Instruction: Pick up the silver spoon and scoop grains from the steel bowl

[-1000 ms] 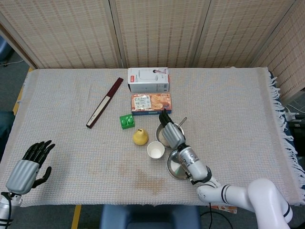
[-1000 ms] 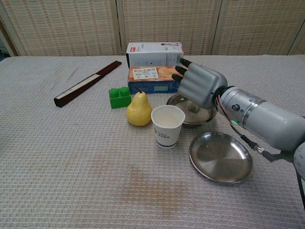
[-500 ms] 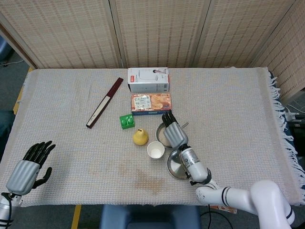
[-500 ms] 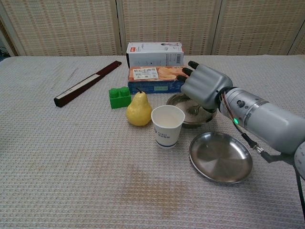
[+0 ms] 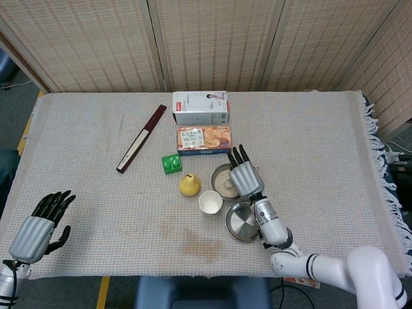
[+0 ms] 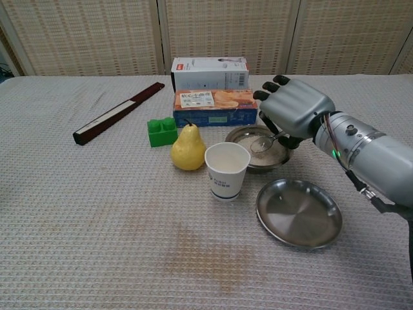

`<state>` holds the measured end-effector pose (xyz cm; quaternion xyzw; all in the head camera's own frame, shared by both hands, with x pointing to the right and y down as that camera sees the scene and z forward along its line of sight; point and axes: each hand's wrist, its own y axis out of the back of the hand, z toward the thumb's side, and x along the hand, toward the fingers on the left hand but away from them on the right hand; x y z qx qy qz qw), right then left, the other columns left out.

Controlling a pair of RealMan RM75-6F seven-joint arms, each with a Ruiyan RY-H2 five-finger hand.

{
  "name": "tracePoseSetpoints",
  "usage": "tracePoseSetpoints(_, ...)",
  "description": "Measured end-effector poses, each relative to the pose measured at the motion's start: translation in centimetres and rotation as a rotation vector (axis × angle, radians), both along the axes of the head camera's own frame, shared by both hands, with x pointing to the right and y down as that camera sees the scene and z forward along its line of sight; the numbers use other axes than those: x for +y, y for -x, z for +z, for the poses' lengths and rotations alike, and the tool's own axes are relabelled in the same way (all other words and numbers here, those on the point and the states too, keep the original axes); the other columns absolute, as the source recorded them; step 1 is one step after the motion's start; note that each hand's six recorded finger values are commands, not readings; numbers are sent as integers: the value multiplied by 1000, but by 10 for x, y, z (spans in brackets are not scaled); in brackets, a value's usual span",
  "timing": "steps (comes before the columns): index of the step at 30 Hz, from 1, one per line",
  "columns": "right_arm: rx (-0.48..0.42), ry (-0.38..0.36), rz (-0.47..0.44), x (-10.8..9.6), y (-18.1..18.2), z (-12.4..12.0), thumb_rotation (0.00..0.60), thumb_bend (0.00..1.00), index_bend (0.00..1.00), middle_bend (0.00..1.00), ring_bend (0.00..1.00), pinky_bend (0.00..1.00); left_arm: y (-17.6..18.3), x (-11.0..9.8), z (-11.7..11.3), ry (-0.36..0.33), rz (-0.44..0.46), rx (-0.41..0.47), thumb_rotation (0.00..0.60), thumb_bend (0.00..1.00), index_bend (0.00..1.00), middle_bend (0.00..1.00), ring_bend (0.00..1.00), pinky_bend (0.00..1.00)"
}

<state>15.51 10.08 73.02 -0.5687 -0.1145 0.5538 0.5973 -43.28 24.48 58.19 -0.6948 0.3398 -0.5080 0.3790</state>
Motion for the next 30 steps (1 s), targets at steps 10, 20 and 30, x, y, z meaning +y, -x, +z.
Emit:
tracePoseSetpoints(10, -10, 12, 29, 1, -12, 8, 600, 473, 742, 83, 0, 0, 0, 0, 0, 1, 1, -2, 600, 519, 0, 0, 0, 77)
tracePoseSetpoints(20, -57, 1, 43, -2, -8, -2, 600, 473, 742, 83, 0, 0, -1, 0, 1, 2, 1, -1, 600, 520, 0, 0, 0, 76)
tracePoseSetpoints(30, -172, -23, 59, -12, 9, -35, 600, 473, 740, 84, 0, 0, -1, 0, 2, 4, 3, -7, 600, 520, 0, 0, 0, 76)
